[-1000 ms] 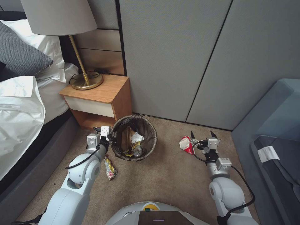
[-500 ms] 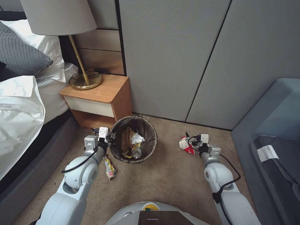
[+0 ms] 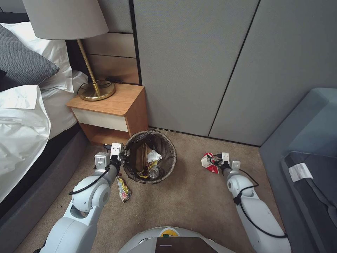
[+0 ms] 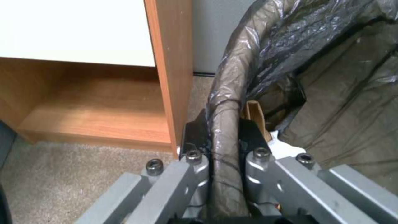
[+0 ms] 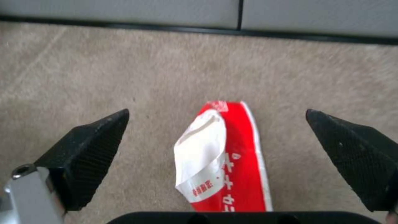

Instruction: Pick up the trash bin, then pick up the garbage from the floor and place it into the trash bin.

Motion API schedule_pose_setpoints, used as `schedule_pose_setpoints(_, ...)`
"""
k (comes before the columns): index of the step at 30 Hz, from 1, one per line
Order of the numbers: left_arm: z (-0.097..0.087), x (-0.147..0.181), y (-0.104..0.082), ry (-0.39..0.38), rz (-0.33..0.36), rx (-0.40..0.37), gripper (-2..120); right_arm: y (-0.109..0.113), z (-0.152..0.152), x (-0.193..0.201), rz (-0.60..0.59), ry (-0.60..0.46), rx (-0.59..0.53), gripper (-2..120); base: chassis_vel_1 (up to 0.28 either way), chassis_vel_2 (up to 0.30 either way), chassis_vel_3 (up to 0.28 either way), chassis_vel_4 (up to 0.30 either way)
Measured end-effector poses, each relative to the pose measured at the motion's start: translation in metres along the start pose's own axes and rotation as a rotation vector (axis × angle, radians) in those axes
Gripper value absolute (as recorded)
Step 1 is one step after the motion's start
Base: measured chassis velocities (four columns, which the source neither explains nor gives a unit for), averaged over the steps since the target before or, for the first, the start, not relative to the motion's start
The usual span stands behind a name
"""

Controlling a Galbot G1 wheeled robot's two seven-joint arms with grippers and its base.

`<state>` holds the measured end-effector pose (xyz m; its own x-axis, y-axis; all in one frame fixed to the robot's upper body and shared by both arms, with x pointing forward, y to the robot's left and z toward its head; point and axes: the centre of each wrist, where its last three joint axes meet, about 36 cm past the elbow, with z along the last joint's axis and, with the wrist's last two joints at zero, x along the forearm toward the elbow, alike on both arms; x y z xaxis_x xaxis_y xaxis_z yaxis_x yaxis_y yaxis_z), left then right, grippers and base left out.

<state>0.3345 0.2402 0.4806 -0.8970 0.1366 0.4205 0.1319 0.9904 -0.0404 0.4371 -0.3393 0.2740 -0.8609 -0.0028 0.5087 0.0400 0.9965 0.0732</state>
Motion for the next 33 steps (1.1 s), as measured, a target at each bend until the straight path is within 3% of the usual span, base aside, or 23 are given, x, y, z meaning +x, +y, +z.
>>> schedule_pose_setpoints(20, 0.001, -0.001, 0.0, 0.003, 0.0, -0.001, 5, -0.002, 0.06, -0.057, 0.029, 0.135, 0.058, 100, 0.0, 0.0, 0.0, 0.0)
schedule_pose_setpoints(33, 0.004, -0.001, -0.004, 0.004, -0.005, -0.004, 5, -0.003, 0.062, -0.067, 0.033, 0.135, 0.069, 100, 0.0, 0.0, 0.0, 0.0)
